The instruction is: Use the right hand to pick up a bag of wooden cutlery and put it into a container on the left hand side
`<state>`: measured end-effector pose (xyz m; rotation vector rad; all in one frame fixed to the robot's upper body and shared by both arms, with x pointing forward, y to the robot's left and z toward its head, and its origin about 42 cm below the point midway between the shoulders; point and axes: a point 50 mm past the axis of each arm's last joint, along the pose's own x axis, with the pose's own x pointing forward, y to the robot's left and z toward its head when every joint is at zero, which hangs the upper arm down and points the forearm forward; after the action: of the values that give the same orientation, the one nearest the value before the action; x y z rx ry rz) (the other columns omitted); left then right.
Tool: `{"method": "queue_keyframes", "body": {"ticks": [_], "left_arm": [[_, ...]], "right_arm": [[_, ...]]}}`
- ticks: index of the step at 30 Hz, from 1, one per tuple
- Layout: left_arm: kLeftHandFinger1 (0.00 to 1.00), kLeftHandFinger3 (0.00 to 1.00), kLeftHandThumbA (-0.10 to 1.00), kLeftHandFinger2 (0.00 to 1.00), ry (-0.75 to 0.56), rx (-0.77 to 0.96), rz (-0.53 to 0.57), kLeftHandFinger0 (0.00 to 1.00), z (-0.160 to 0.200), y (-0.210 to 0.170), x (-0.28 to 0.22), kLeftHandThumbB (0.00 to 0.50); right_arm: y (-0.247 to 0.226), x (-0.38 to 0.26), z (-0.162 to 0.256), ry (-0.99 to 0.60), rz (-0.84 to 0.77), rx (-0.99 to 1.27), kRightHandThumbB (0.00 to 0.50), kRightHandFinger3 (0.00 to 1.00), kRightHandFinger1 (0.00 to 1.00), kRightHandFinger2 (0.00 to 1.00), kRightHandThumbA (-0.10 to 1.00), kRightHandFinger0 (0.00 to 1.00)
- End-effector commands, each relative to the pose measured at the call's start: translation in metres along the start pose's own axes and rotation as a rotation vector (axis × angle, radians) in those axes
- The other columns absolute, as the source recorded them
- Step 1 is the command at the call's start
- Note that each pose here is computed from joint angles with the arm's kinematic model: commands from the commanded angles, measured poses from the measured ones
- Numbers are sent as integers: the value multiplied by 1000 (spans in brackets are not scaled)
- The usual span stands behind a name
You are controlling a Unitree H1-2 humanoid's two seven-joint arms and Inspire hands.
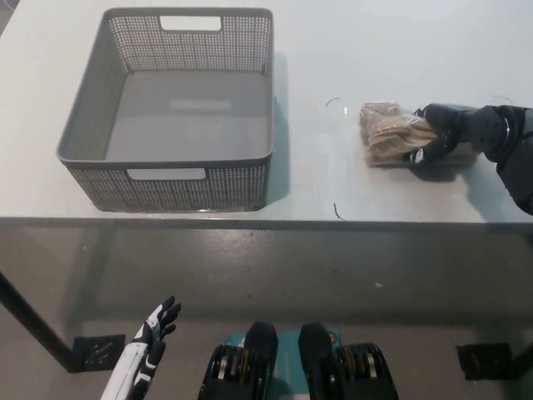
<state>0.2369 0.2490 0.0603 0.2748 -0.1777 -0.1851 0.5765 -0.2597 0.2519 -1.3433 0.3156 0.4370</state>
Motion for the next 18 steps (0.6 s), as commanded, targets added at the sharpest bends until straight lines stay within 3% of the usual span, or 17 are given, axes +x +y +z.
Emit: {"method": "queue_keyframes", "body": {"ticks": [1, 2, 7, 9, 11, 18], "left_arm": [[1000, 1000, 1000, 1000, -80, 13, 9, 1000, 11, 10, 11, 139], [1000, 1000, 1000, 1000, -83, 15, 7, 1000, 12, 10, 12, 139], [1000, 1000, 1000, 1000, -85, 20, 3, 1000, 12, 11, 13, 123], [1000, 1000, 1000, 1000, -86, 22, 3, 1000, 12, 11, 14, 119], [1000, 1000, 1000, 1000, -87, 22, 5, 1000, 12, 11, 13, 119], [1000, 1000, 1000, 1000, -86, 25, 1, 1000, 11, 12, 15, 115]], "right_arm": [[-20, -5, 0, -96, -312, 40, 161, 918, 556, 889, -100, 57], [-22, -6, 0, -100, -346, 40, 166, 947, 625, 960, -100, 110], [-33, -10, 1, -143, -450, 85, 108, 865, 594, 983, -100, 58], [-39, -12, 2, -156, -473, 114, 107, 914, 604, 986, -100, 55], [-45, -14, 4, -185, -503, 139, 137, 921, 604, 974, -100, 65], [-79, -26, 15, -283, -631, 275, 125, 868, 476, 865, -100, 1]]}}
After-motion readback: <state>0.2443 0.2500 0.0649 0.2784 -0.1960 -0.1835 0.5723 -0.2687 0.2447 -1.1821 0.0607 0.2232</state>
